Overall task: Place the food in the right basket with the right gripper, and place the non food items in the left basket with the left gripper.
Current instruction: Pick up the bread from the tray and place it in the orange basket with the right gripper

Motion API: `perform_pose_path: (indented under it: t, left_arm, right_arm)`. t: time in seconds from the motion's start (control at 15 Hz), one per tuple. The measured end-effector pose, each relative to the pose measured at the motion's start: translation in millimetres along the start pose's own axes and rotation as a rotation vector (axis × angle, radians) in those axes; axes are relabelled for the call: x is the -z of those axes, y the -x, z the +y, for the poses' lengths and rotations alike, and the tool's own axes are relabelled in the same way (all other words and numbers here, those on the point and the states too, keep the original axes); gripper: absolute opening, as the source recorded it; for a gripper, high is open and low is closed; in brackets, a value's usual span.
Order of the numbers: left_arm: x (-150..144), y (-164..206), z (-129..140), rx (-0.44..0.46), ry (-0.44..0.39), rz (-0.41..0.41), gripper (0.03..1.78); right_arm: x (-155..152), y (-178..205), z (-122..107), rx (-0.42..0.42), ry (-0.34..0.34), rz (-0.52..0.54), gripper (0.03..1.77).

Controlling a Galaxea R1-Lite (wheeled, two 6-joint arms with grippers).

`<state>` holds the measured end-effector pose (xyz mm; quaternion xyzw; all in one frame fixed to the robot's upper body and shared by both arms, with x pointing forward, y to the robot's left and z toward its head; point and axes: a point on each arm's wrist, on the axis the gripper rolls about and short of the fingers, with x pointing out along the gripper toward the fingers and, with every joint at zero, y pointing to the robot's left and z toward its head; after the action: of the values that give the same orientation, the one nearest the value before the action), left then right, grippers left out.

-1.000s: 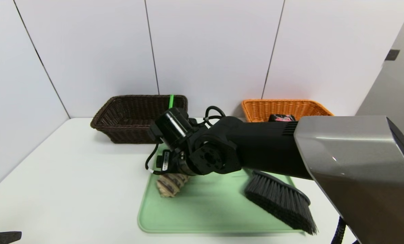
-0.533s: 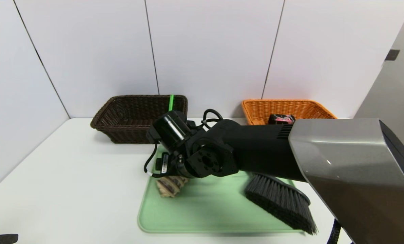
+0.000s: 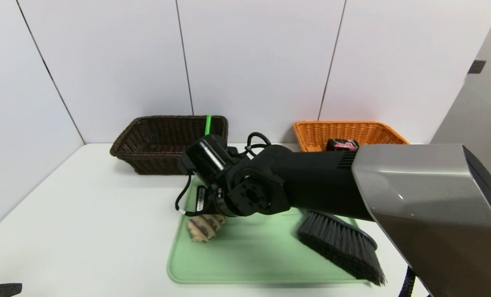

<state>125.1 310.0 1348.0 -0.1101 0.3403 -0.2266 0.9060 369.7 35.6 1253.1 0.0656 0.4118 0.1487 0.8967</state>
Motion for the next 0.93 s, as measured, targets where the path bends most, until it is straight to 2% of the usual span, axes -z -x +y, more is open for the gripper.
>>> perform_pose_path:
  t: [0.07, 0.13, 0.53, 0.93]
  left_arm:
    - [0.3, 0.1, 0.1, -0.001, 0.000, 0.002, 1.69]
    - [0.5, 0.1, 0.2, -0.002, 0.000, 0.003, 1.69]
    - [1.3, 0.2, 0.6, -0.003, 0.000, 0.003, 1.69]
    - [-0.2, -0.6, 0.0, -0.005, 0.001, 0.004, 1.69]
  right_arm:
    - [0.4, 0.4, -0.5, 0.004, 0.002, 0.005, 0.13]
    - [0.3, 0.8, -0.6, 0.005, 0.003, 0.006, 0.08]
    - [-4.1, 18.1, -0.7, 0.000, 0.007, 0.007, 0.08]
    - [-15.4, 93.9, 11.7, -0.109, 0.028, -0.059, 0.08]
